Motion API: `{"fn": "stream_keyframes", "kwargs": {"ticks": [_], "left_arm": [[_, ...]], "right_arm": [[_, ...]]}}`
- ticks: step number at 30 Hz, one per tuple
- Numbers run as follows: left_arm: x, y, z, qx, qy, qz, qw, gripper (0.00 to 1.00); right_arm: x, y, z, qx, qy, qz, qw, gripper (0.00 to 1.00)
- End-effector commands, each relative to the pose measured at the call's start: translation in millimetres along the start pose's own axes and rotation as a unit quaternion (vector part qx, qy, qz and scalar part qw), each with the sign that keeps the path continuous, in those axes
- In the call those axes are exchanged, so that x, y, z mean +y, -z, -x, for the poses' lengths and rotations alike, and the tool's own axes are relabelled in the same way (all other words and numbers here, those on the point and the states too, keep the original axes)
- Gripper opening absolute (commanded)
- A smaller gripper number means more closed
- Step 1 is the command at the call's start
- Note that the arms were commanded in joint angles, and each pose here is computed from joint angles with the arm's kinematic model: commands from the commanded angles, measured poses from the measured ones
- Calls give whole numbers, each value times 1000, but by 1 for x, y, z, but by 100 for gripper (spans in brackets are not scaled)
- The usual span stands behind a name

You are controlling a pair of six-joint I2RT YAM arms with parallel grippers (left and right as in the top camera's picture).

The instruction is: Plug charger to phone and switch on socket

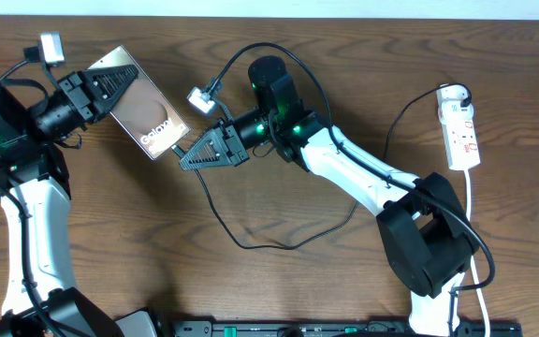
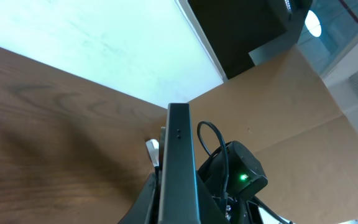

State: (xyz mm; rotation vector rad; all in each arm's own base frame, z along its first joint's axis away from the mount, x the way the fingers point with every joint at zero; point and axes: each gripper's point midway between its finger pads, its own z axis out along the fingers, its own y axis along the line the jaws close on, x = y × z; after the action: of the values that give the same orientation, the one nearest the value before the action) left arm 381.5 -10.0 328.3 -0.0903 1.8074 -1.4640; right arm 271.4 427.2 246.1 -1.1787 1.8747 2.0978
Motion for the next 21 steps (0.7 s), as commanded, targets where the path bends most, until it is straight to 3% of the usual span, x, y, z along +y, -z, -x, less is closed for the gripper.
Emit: {"fn": "stream_keyframes", "kwargs": {"ticks": [1,21], "left_arm": [[-18,-5,-19,56,-3,-41,998,7],[-29,-14,-34,93,-17,-68,993,7]], "right_arm": [[1,11,27,-49,32,-44,997,1],[12,12,38,-61,42,-32,997,1]]}}
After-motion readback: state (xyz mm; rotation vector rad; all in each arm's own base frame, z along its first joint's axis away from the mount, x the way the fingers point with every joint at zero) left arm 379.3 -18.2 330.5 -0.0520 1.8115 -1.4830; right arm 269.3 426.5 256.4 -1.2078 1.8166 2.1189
